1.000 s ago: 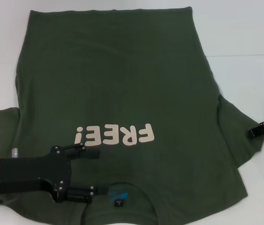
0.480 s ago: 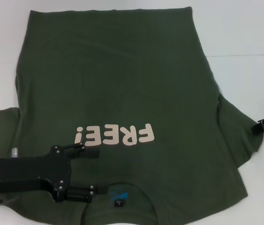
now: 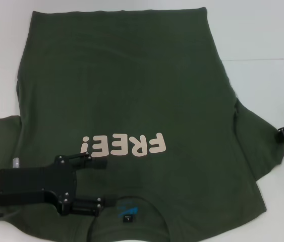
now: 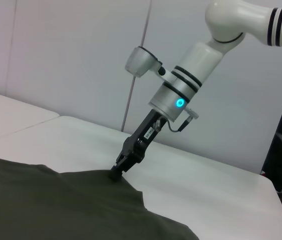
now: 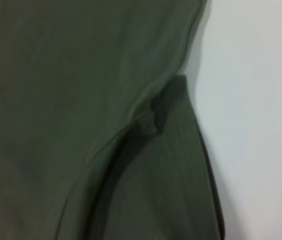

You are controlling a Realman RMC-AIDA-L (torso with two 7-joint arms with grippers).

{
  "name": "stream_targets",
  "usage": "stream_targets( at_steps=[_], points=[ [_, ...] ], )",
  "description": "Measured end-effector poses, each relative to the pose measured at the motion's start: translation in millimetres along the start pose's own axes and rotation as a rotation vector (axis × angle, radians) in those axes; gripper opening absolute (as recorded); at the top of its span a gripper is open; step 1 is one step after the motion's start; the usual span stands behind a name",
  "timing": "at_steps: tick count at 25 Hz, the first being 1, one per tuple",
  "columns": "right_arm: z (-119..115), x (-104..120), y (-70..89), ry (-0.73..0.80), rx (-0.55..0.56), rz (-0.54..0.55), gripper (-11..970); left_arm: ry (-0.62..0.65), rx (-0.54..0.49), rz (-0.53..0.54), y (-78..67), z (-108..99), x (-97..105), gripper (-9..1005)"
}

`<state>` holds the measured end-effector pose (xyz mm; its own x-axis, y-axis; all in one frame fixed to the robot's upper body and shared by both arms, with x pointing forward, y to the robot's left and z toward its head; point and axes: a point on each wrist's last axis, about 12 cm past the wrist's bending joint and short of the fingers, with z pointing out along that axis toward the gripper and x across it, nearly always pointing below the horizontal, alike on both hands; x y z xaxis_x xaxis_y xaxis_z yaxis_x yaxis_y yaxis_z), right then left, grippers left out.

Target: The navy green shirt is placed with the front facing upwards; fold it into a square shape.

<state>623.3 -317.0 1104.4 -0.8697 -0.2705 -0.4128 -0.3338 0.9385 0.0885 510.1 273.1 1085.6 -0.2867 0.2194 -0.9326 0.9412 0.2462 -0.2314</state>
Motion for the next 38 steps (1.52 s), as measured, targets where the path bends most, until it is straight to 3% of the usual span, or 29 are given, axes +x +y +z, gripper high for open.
stream_targets(
  at_steps=[12, 22, 30, 38],
  points=[
    [-25, 0, -28.2, -0.059, 0.084, 0.061, 15, 0.001, -0.006, -0.005, 0.3, 0, 1, 934],
    [-38, 5, -40.0, -0.093, 0.081, 0.114, 14, 0.001, -0.006, -0.007, 0.0, 0, 1, 934],
    [-50, -29, -0.2, -0.224, -0.117, 0.059, 38, 0.002, -0.006, 0.001, 1.8, 1, -1, 934],
    [-28, -69, 51.5, -0.289, -0.182, -0.028, 69, 0.003, -0.016, 0.004, 3.7, 1, -2, 934]
  ],
)
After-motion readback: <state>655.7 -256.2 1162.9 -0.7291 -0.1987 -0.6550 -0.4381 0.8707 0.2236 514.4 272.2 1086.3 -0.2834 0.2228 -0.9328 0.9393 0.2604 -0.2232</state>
